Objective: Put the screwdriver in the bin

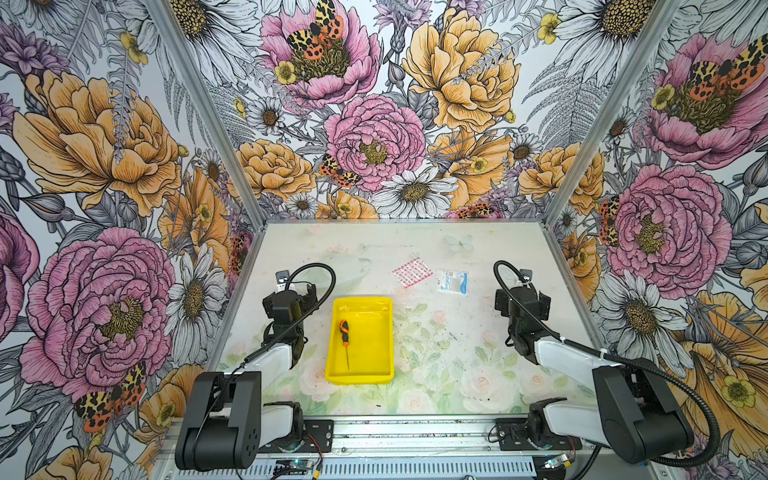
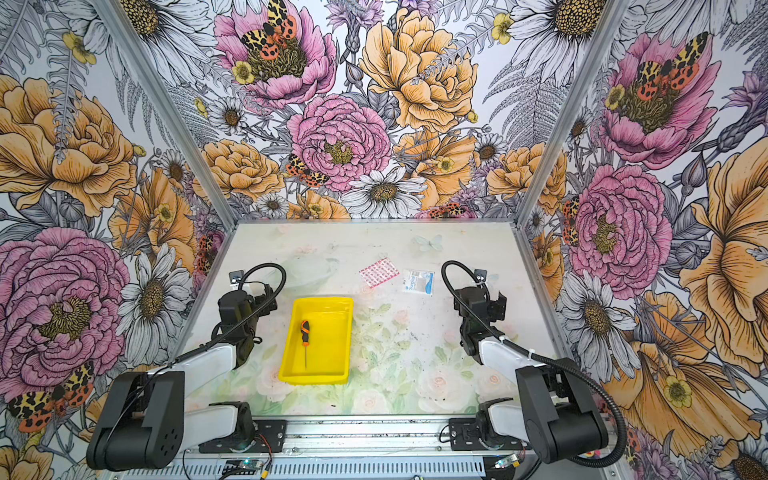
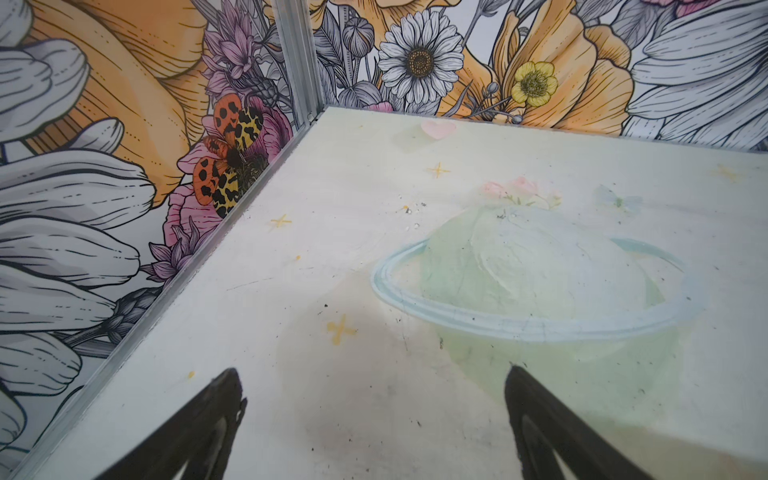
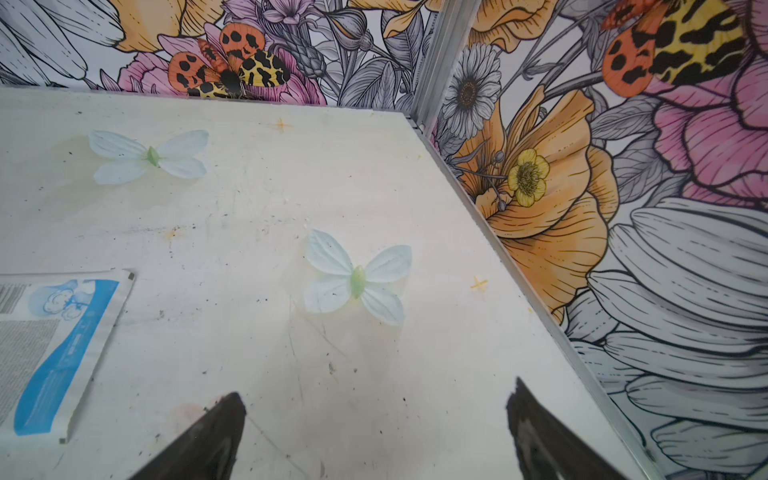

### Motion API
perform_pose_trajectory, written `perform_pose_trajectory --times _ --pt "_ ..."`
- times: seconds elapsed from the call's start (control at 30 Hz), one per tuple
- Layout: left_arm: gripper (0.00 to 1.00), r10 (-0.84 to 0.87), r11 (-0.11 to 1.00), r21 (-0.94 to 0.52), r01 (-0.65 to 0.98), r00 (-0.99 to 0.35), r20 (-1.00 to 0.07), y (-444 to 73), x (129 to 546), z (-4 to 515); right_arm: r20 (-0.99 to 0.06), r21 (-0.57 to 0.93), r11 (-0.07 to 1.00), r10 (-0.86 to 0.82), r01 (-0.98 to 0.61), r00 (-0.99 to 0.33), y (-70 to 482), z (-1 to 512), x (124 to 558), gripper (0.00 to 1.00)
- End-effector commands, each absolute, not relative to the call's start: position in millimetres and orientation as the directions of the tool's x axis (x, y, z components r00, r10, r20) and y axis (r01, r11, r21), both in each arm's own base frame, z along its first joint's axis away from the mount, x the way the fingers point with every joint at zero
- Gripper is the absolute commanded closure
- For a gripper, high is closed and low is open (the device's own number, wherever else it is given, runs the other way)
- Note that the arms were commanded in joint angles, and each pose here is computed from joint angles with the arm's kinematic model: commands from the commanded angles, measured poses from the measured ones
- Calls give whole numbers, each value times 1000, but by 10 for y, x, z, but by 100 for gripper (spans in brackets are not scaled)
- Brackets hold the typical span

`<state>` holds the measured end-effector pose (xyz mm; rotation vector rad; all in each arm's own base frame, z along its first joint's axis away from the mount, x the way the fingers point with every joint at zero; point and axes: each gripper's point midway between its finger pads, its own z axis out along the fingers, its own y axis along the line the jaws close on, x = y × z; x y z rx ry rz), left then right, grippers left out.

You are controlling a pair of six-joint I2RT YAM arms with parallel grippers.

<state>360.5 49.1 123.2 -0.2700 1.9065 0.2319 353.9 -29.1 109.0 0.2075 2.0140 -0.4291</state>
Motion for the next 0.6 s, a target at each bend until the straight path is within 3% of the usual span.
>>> perform_pose_trajectory --times 0.0,0.23,0.57 --pt "2 -90 957 -24 -288 -218 -972 492 3770 1509 -921 -189 921 -45 342 -386 -314 1304 3714 0" --pt "1 -104 969 -55 -240 -199 -974 398 3955 1513 -943 -108 914 31 391 -332 -477 1331 3858 1" --pt "1 -50 983 -17 -181 -179 -983 258 4026 1297 -956 -82 960 0 267 -295 -360 1286 3985 1"
